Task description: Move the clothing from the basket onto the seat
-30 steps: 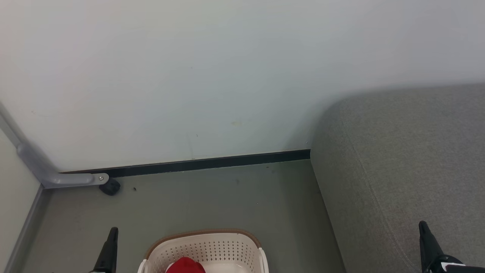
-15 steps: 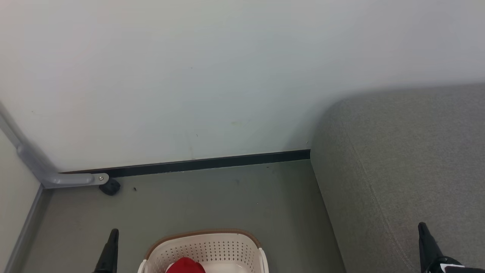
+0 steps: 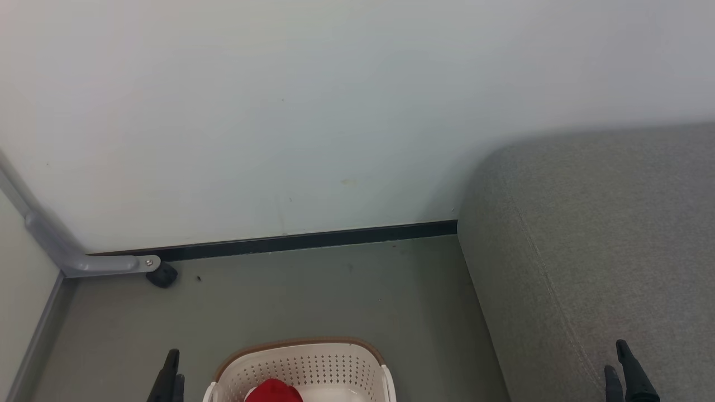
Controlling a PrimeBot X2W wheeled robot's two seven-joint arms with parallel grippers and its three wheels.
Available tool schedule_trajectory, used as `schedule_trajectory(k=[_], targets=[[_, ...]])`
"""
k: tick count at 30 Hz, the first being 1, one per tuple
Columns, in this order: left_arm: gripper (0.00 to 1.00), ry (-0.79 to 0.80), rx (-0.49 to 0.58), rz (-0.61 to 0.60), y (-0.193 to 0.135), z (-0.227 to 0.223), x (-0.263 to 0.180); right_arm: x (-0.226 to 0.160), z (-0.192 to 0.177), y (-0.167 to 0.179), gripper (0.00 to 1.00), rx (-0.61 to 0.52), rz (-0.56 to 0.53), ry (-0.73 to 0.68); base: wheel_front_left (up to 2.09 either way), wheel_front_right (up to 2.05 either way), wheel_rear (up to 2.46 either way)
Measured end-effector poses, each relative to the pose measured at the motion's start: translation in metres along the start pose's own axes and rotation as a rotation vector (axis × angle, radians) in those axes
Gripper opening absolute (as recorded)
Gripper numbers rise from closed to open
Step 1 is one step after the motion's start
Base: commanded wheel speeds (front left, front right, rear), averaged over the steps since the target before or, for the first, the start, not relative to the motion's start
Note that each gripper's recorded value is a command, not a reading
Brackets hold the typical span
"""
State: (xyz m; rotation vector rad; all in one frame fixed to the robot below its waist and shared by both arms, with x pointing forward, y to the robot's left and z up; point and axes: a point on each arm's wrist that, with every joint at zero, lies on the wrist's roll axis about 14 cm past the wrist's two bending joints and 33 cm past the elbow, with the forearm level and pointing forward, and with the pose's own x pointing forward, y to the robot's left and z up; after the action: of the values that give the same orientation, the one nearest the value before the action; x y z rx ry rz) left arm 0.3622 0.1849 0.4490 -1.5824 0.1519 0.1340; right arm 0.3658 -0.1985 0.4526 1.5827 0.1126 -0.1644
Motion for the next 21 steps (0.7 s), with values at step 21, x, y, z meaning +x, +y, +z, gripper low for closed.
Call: schedule_trajectory(k=[21], targets=[[1.0, -0.025, 0.179, -0.032, -0.012, 0.0, 0.003, 0.006, -0.005, 0.01, 1.0, -0.301, 0.024, 0.016, 0.0, 0.0, 0.0]])
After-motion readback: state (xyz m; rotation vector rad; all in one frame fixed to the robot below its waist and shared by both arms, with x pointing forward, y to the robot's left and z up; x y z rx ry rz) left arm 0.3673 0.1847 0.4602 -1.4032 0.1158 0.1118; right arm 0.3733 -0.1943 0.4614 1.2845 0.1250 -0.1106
